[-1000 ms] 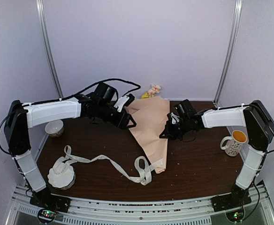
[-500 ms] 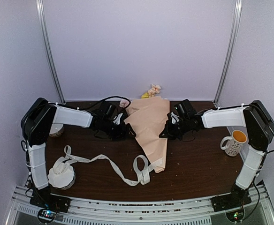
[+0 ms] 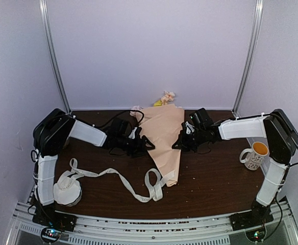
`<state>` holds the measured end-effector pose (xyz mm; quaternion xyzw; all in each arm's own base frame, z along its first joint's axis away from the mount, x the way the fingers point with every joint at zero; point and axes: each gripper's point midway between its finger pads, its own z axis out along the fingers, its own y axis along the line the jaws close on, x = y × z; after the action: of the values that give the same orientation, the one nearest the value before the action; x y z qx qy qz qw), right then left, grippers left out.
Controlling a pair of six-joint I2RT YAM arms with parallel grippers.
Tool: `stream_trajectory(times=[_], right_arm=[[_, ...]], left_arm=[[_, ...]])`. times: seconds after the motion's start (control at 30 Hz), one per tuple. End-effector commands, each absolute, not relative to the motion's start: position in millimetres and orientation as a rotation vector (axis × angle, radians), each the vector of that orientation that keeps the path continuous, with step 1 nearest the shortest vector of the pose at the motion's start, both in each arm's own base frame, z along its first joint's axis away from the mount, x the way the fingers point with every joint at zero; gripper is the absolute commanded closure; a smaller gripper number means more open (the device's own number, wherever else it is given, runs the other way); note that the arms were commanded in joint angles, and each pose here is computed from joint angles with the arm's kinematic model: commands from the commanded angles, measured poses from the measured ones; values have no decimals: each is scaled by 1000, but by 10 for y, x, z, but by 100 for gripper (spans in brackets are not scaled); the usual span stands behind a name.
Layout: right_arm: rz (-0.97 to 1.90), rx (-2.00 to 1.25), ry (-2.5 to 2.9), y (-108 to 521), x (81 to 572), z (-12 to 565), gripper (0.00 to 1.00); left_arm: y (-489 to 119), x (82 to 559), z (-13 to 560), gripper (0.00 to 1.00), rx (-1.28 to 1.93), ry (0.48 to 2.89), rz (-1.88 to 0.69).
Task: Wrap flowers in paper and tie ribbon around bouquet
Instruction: Pass from the right arm to the left
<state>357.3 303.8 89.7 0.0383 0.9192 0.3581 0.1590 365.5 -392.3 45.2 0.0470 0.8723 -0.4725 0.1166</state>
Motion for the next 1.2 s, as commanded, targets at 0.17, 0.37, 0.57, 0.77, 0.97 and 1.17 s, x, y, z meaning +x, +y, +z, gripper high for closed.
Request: stream_trajectory(times=[0.17, 0.37, 0.57, 0.77, 0.97, 1.17], right_arm=[[1058, 90, 2561, 3146, 3661, 1005, 100], [1048, 83, 2563, 3134, 3654, 1005, 100], [957, 44, 2589, 3023, 3604, 986, 95], [767, -20, 2614, 2747, 3483, 1048, 65], [643, -128, 2603, 2591, 3129, 1161, 51], [597, -491, 2615, 3094, 2448, 1145, 50]], left_arm=[[-4221, 3559, 300, 34, 136, 2562, -1483], [-4286, 3550, 417, 73, 160, 2522, -1548], [-4297, 3569, 509, 100, 131, 2473, -1590], [-4289, 3585, 485, 100, 102, 2460, -1596], [-4283, 3597, 474, 100, 89, 2458, -1591], [-4282, 3604, 439, 100, 86, 2463, -1584]])
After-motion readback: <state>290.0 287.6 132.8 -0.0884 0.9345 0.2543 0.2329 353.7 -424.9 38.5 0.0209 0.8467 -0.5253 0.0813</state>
